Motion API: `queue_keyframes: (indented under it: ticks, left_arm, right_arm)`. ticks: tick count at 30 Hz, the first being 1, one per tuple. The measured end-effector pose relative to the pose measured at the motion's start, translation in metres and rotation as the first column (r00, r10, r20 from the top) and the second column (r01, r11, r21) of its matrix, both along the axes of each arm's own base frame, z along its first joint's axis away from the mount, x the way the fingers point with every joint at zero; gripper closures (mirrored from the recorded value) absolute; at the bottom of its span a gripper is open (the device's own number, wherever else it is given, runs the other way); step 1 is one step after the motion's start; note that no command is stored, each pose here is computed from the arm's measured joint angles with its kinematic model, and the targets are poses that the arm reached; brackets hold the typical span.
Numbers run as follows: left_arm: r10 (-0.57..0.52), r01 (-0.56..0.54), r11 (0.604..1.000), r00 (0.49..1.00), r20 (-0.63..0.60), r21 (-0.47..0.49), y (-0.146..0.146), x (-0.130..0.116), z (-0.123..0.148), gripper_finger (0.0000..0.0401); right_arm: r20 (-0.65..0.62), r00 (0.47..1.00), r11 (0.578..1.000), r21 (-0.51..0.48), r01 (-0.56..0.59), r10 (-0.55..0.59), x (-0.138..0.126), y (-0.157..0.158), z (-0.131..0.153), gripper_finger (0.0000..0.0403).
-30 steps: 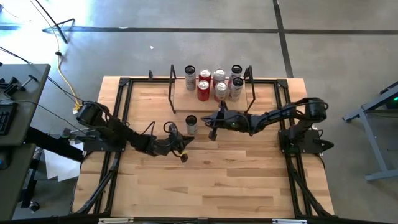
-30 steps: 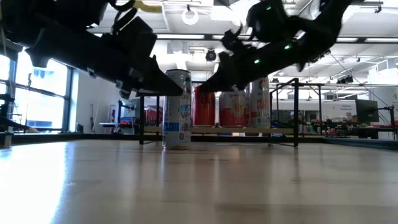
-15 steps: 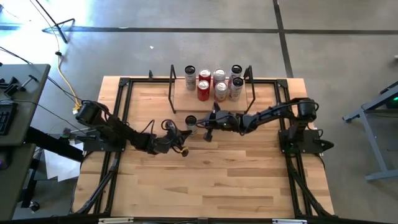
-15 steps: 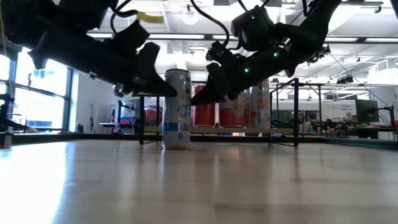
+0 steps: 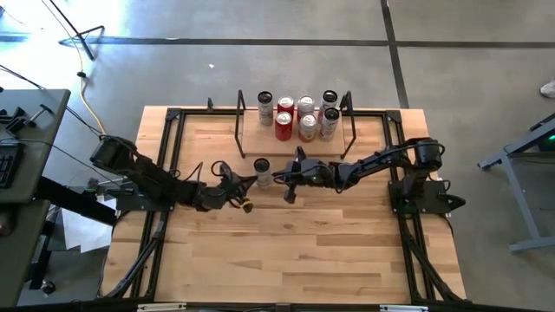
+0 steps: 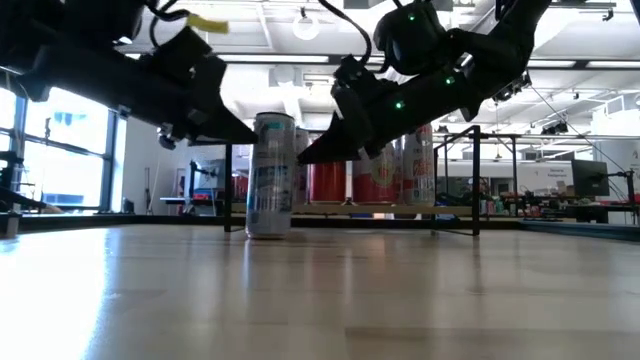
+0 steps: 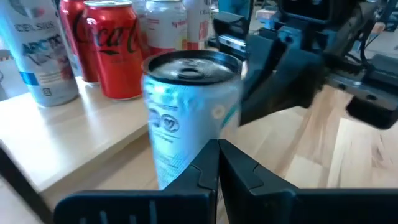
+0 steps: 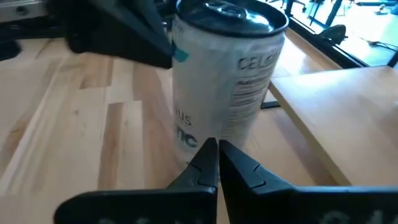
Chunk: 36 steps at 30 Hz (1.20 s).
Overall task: Place canned beverage on shelf
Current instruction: Put the white and blue soda can on the shelf aligned with the other white and blue soda can
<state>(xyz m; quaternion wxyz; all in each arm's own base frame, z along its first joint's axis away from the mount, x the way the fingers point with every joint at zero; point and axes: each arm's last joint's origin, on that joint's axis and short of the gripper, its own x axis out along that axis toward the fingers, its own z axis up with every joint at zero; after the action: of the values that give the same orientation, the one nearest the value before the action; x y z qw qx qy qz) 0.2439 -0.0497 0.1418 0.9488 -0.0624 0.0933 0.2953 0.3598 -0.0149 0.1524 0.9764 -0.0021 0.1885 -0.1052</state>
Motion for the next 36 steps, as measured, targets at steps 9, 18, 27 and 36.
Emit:
queue_keyframes:
  ticks: [9,18,27,36]
  left_arm:
    - [-0.173,0.171,0.985,0.981,-0.083,-0.034,-0.001,-0.015,0.017,0.0401]
    - [-0.293,0.290,0.956,0.947,-0.136,-0.037,-0.012,-0.023,0.080,0.0397]
    - [-0.231,0.224,0.973,0.927,-0.295,-0.059,-0.006,-0.012,0.129,0.0278]
    - [-0.147,0.114,0.987,0.925,-0.350,-0.114,0.003,0.009,0.108,0.0097]
  right_arm:
    - [-0.011,1.000,1.000,-0.008,-0.016,0.016,0.000,0.006,-0.001,0.0403]
    - [-0.072,0.997,0.999,-0.031,-0.027,0.025,-0.002,0.006,-0.006,0.0403]
    - [-0.157,0.988,0.995,-0.095,-0.019,0.004,-0.006,0.015,-0.012,0.0403]
    - [-0.144,0.988,0.988,-0.139,-0.069,0.049,-0.018,0.037,0.002,0.0403]
